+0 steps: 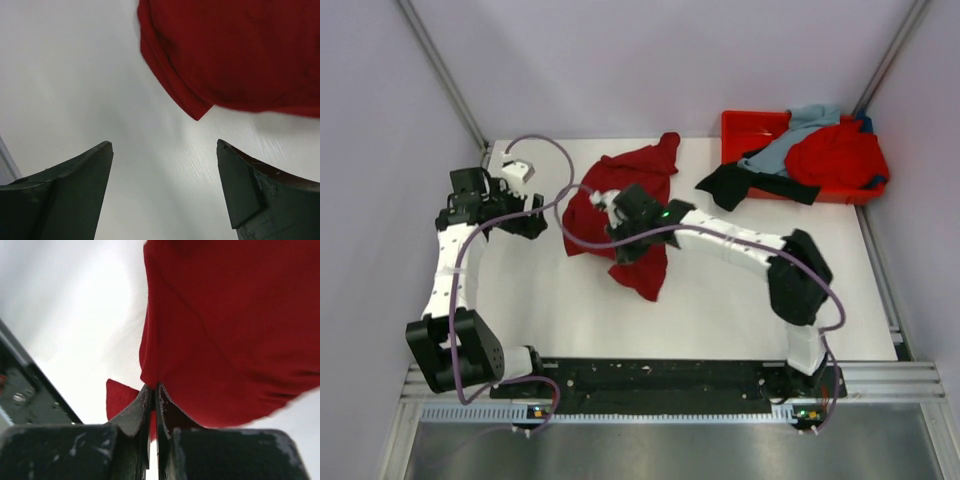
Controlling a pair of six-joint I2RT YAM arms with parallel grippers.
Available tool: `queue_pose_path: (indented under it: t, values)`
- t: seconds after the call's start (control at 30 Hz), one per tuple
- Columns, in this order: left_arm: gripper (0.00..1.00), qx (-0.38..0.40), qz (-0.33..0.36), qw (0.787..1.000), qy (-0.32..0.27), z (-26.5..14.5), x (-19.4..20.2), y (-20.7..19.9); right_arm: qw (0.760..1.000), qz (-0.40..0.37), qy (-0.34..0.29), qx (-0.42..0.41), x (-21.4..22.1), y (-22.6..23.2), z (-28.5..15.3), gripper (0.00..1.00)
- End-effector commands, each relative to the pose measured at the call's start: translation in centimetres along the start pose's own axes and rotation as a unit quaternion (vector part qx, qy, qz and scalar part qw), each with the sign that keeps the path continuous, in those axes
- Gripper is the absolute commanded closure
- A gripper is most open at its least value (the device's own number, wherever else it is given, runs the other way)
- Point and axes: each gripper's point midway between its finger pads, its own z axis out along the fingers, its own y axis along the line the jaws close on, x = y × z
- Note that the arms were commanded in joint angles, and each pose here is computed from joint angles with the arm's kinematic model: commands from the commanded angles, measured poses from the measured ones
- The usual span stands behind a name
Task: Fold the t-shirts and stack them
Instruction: Flatten out the tshirt
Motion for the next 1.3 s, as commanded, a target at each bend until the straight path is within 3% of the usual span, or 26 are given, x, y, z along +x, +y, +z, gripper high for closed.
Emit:
queue_pose_path:
  t: [0.0,0.2,0.37,0.7,0.87,0.93,0.97,1.03,1.07,1.2,1.27]
  values:
    - [0.12,0.084,0.09,0.992,-0.024,0.6,-0.5,-3.6,0.977,0.058,-0.197,-0.054,-10.0,-1.2,-13.3,1.0]
    - [0.12,0.145,0.166,0.975,-0.027,3.5,-0.2,-6.7,0.952,0.161,-0.261,0.012,-10.4,-10.6,-18.4,1.0]
    - [0.13,0.164,0.247,0.955,0.018,7.3,1.5,-8.6,0.927,0.235,-0.291,0.036,-9.0,-16.5,-20.3,1.0]
    - [0.12,0.166,0.304,0.93,0.125,13.8,6.3,-5.7,0.912,0.264,-0.3,0.088,-7.6,-21.1,-21.4,1.0]
    - [0.17,0.148,0.303,0.927,0.166,15.2,8.6,-4.3,0.909,0.258,-0.312,0.1,-8.2,-22.0,-22.3,1.0]
    - [0.26,0.152,0.297,0.927,0.172,15.5,9.1,-4.3,0.907,0.258,-0.315,0.107,-8.4,-22.4,-22.7,1.0]
    - [0.36,0.154,0.287,0.929,0.174,15.6,9.1,-4.4,0.905,0.257,-0.319,0.111,-8.6,-22.6,-23.0,1.0]
    - [0.71,0.165,0.264,0.933,0.183,15.4,9.0,-4.9,0.904,0.251,-0.325,0.123,-8.9,-23.0,-23.4,1.0]
    - [0.98,0.163,0.253,0.935,0.189,15.4,8.9,-4.8,0.903,0.247,-0.327,0.13,-9.1,-23.2,-23.7,1.0]
    - [1.0,0.078,0.228,0.952,0.187,14.0,5.9,-2.2,0.894,0.223,-0.353,0.162,-10.6,-23.5,-26.9,1.0]
    - [1.0,0.013,0.208,0.966,0.151,11.3,2.0,0.2,0.885,0.207,-0.378,0.176,-11.7,-22.9,-30.0,1.0]
